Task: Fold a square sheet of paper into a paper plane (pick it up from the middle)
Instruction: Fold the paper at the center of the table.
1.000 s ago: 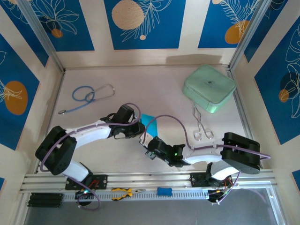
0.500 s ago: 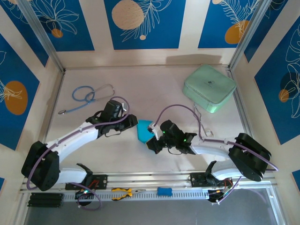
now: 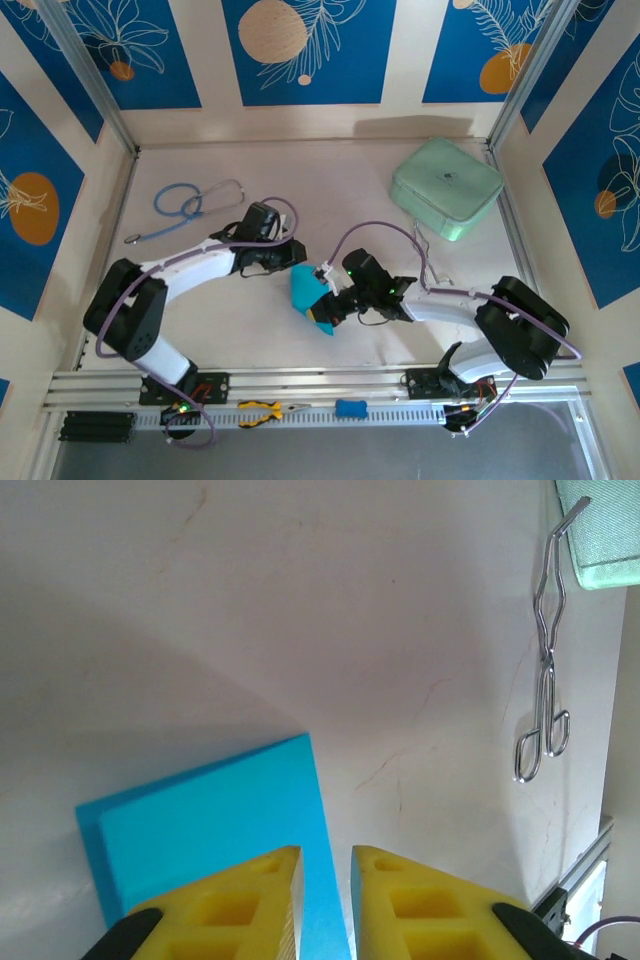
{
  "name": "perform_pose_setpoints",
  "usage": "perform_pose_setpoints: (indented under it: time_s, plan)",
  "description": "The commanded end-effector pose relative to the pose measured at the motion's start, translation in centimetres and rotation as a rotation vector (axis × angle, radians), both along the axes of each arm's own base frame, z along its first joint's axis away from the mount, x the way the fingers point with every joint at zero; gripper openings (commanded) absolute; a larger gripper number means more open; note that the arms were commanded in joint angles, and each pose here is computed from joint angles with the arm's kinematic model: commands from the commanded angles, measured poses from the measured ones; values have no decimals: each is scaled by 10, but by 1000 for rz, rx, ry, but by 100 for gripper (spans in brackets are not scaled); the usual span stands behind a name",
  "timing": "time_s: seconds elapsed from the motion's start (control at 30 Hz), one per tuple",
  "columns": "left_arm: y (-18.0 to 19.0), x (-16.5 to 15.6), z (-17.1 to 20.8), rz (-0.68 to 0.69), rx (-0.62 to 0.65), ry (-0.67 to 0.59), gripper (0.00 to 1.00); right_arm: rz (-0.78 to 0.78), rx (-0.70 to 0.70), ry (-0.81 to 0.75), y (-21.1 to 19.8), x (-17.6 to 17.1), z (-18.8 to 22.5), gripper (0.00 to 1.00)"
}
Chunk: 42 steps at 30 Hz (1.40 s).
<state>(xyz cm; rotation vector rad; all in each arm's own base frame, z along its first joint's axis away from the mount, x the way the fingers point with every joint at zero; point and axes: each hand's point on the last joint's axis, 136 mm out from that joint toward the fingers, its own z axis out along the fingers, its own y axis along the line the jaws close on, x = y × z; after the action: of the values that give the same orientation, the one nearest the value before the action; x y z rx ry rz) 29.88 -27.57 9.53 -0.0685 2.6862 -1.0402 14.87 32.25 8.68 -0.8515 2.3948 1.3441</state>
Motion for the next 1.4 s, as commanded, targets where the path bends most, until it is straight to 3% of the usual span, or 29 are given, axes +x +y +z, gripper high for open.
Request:
perform_pose_setpoints:
  time_s: [0.0, 0.43, 0.73, 1.37]
  plan:
    - [-7, 9, -2, -51, -2, -17, 20, 16, 38, 39, 4, 0, 8, 4]
    - [-8, 1, -66, -104, 58, 95, 15, 13, 34, 95, 4, 2, -2, 3]
    - [2, -14, -90, -106, 88, 138, 14, -1, 0, 129, 4, 5, -14, 4]
    - [6, -15, -93, -105, 113, 139, 13, -57, -25, 170, -3, 20, -23, 4]
